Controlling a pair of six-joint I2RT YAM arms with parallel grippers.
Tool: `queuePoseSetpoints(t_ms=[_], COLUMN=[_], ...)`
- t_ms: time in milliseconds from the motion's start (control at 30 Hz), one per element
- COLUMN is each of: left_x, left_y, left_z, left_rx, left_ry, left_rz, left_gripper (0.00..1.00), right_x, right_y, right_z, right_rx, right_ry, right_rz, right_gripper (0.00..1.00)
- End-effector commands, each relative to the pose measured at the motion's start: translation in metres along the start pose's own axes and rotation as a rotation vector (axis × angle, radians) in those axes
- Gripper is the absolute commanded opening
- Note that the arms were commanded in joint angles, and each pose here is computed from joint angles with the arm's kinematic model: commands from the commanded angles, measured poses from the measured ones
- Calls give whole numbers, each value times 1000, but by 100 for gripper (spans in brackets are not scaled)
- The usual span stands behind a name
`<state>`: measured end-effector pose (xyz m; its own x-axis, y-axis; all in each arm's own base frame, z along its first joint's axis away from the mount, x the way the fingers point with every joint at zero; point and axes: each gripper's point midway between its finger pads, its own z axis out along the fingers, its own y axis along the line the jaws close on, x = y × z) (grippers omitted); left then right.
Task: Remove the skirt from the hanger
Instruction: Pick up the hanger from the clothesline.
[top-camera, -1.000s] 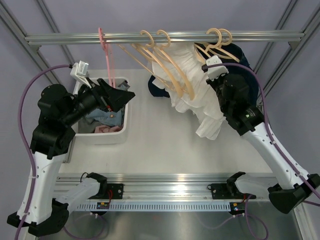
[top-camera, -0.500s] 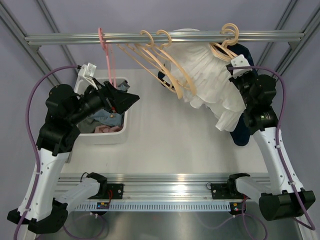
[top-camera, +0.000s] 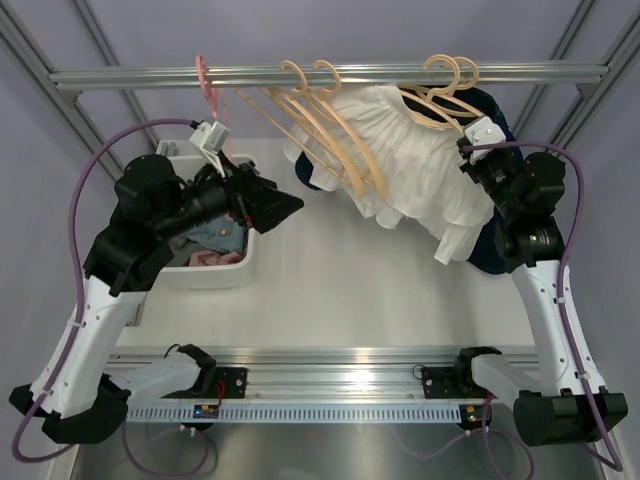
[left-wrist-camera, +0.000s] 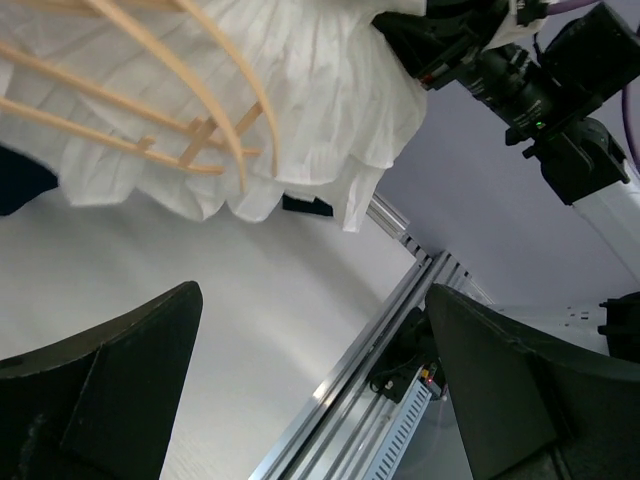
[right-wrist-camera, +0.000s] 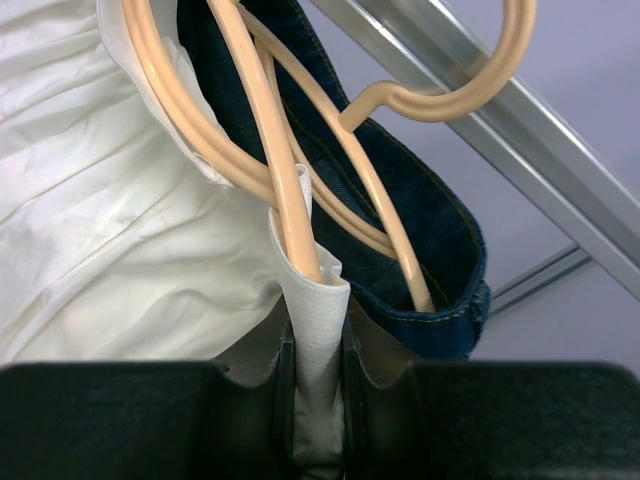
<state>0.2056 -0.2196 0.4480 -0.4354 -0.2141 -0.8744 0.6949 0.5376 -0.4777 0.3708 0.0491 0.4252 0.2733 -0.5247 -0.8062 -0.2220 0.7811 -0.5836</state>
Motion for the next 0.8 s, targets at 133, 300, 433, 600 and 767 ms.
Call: queuePoseSetpoints(t_ms=[133, 300, 433, 600, 767], left_x=[-19, -23, -15, -11, 6], left_y=[-62, -96, -109, -124, -123], left_z=[35, 88, 131, 183, 196], left_rx=[3, 33, 55, 58, 15], left_ry=[12, 17, -2, 6, 15], left_rz=[193, 240, 234, 272, 303], left_gripper=[99, 99, 99, 99, 99], right_x=[-74, -61, -50, -37, -14], right_y=[-52, -44, -28, 1, 25], right_z=[-60, -94, -118, -141, -152], right_rx=[193, 203, 160, 78, 30], right_ry=[-93, 2, 104, 183, 294], right_rz=[-11, 27, 134, 259, 330], right_gripper=[0, 0, 0, 0, 0])
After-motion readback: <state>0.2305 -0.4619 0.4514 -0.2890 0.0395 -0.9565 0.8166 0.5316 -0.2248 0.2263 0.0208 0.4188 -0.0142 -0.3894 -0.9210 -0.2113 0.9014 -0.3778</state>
